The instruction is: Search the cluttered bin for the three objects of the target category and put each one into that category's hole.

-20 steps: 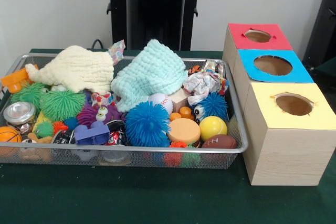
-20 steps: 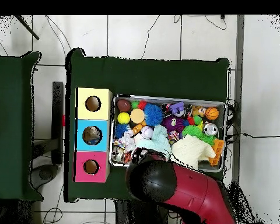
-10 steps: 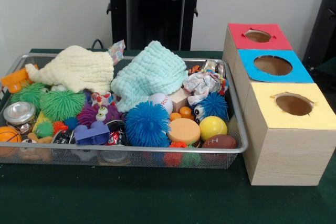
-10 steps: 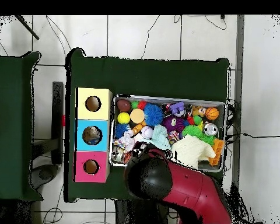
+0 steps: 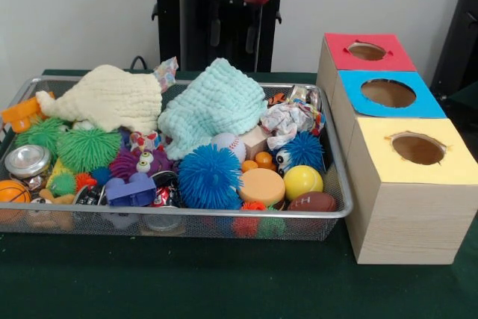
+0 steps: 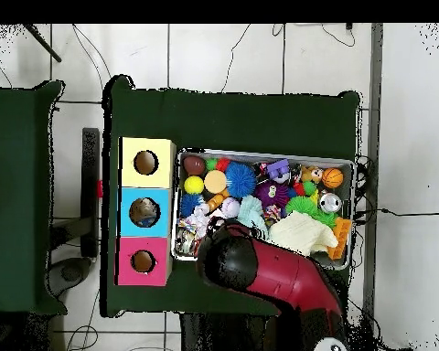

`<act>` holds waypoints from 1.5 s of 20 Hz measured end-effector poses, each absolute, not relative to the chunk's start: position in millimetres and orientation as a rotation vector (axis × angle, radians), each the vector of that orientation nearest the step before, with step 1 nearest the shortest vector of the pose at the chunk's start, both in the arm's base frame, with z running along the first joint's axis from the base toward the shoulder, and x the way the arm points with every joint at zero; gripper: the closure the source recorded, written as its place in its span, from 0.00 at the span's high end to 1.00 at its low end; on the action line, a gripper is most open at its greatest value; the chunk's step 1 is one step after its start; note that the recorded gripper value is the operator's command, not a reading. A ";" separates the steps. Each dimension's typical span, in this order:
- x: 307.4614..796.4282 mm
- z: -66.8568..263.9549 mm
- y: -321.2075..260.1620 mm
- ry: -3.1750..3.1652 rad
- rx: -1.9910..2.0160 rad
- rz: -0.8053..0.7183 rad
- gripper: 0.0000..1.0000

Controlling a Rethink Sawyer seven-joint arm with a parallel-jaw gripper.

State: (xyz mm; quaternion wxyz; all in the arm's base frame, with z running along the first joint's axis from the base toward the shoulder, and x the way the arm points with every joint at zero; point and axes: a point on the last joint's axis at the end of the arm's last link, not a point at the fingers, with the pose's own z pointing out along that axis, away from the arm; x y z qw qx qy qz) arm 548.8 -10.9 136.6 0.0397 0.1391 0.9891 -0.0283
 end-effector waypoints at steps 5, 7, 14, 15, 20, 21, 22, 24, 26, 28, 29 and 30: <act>543.7 97.6 -11.7 3.071 0.396 -0.082 1.00; 541.6 77.9 -11.8 3.087 0.377 -0.075 1.00; 541.9 35.4 -8.4 3.108 0.351 -0.056 1.00; 543.4 28.5 -7.3 3.108 0.348 -0.052 1.00; 549.4 2.6 -1.0 3.116 0.333 -0.030 1.00; 550.0 0.5 -0.2 3.117 0.332 -0.026 1.00; 551.3 -4.9 2.5 3.121 0.328 -0.017 1.00; 552.0 -9.0 4.6 3.124 0.325 -0.009 1.00; 554.1 -13.0 4.8 3.121 0.319 -0.008 1.00; 555.9 -13.1 3.7 3.118 0.316 -0.009 1.00; 556.4 -13.3 3.0 3.117 0.314 -0.008 1.00; 557.9 -13.5 0.9 3.114 0.311 -0.004 1.00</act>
